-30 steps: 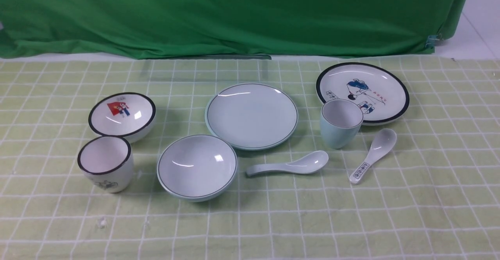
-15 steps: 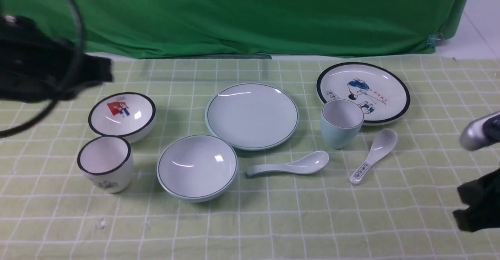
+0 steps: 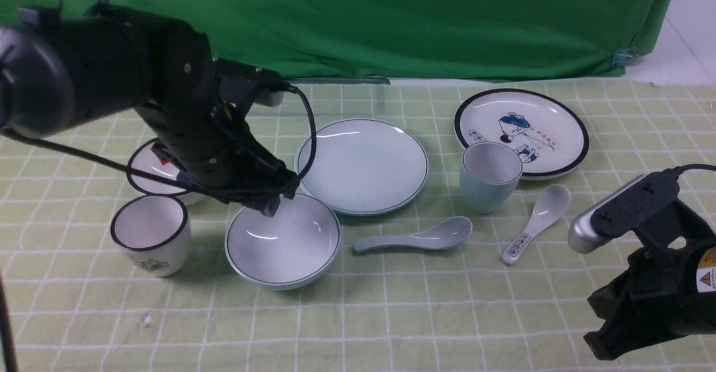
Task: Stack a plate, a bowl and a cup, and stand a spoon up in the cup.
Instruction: Use the left arm to grab a blue rice bowl, then use the left arm to put the blue rice bowl into the blue large plate in the middle
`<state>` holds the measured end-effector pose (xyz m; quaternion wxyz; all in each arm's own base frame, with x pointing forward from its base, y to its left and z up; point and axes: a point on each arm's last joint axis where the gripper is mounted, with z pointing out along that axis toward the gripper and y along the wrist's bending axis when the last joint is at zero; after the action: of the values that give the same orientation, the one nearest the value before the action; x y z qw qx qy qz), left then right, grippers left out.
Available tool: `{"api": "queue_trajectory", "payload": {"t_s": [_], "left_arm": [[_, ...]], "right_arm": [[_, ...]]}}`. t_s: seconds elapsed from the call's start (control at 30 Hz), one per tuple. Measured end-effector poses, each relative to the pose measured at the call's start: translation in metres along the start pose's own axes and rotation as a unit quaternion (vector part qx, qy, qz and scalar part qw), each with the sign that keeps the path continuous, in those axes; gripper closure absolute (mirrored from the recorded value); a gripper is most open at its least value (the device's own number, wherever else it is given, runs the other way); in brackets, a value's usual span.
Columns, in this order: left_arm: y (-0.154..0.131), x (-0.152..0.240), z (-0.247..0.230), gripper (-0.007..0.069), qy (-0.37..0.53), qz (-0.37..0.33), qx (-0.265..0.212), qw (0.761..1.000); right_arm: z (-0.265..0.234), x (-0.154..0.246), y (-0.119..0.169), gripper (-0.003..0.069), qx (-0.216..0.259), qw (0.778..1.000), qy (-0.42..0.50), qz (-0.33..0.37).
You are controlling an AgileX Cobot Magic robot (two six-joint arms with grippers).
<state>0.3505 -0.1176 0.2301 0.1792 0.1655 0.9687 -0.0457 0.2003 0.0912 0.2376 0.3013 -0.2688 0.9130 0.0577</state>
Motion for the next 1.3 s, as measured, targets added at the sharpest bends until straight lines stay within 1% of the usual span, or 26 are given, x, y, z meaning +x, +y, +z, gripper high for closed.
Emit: {"api": "queue_trajectory", "payload": {"t_s": [0.03,0.1,0.17,0.2,0.23,0.27,0.3,0.33,0.43,0.5,0.57,0.63,0.73,0.77,0.8,0.83,0.93,1.1,1.2,1.27,1.3], "left_arm": [[0.001,0.0,0.007,0.016,0.005,0.0,-0.002,1.0],[0.002,0.0,0.023,0.015,0.016,0.003,-0.005,1.0],[0.003,0.0,0.034,0.016,0.022,0.005,-0.009,1.0],[0.004,0.0,0.041,0.0192,0.025,0.006,-0.01,1.0],[0.004,0.001,0.042,0.0192,0.026,0.007,-0.01,1.0],[0.004,0.001,0.049,0.0256,0.027,0.009,-0.011,1.0],[0.005,0.0,0.049,0.0265,0.027,0.009,-0.011,1.0],[0.005,0.0,0.053,0.0347,0.025,0.02,-0.012,0.999],[0.006,-0.003,0.053,0.0516,0.015,0.05,-0.012,0.999],[0.004,-0.011,0.039,0.0589,0.001,0.068,-0.004,0.998],[0.002,-0.02,0.026,0.0631,-0.013,0.079,0.004,0.997],[0.001,-0.027,0.016,0.0635,-0.025,0.084,0.008,0.996],[-0.004,-0.055,-0.007,0.0635,-0.098,0.074,0.025,0.992],[-0.004,-0.056,-0.008,0.0635,-0.1,0.073,0.026,0.992],[-0.005,-0.068,-0.011,0.0635,-0.138,0.063,0.03,0.988],[-0.005,-0.075,-0.01,0.0635,-0.156,0.055,0.034,0.986],[-0.006,-0.088,0.012,0.0635,-0.169,0.034,0.046,0.984],[-0.003,-0.097,0.06,0.0635,-0.15,0.018,0.044,0.987],[-0.001,-0.098,0.072,0.0634,-0.144,0.011,0.036,0.989],[0.0,-0.1,0.075,0.0624,-0.143,0.001,0.035,0.989],[0.0,-0.1,0.076,0.0603,-0.139,0.003,0.035,0.99]], "right_arm": [[0.0,-0.001,0.0,0.0645,0.0,1.0,-0.004,0.0],[0.0,-0.002,0.0,0.0645,0.001,1.0,-0.008,0.002],[0.0,-0.002,0.0,0.0643,0.002,1.0,-0.011,0.003],[0.0,-0.002,0.0,0.0642,0.002,1.0,-0.012,0.003],[0.0,-0.002,0.0,0.0642,0.002,1.0,-0.012,0.003],[0.0,-0.002,0.0,0.0642,0.002,1.0,-0.013,0.003],[0.0,-0.002,0.0,0.0641,0.002,1.0,-0.013,0.003],[0.0,-0.003,0.0,0.064,0.002,1.0,-0.014,0.003],[0.0,-0.003,0.0,0.064,0.003,1.0,-0.016,0.003],[0.0,-0.003,0.0,0.0637,0.003,1.0,-0.017,0.003],[0.0,-0.004,0.0,0.0634,0.003,1.0,-0.02,0.003],[0.0,-0.004,0.0,0.0631,0.004,1.0,-0.022,0.003],[0.0,-0.004,0.0,0.0627,0.004,1.0,-0.024,0.003],[0.0,-0.004,0.0,0.0627,0.004,1.0,-0.024,0.003],[0.0,-0.004,0.0,0.0625,0.004,1.0,-0.024,0.003],[0.0,-0.004,0.0,0.0623,0.004,1.0,-0.024,0.003],[0.0,-0.004,0.0,0.0623,0.004,1.0,-0.024,0.004],[0.0,-0.005,0.001,0.0611,-0.002,1.0,-0.025,0.016],[0.0,-0.007,0.0,0.0578,-0.001,0.999,-0.039,0.019],[-0.001,-0.014,0.0,0.0502,0.0,0.998,-0.054,0.025],[-0.001,-0.021,-0.001,0.0453,0.0,0.998,-0.06,0.026]]}}
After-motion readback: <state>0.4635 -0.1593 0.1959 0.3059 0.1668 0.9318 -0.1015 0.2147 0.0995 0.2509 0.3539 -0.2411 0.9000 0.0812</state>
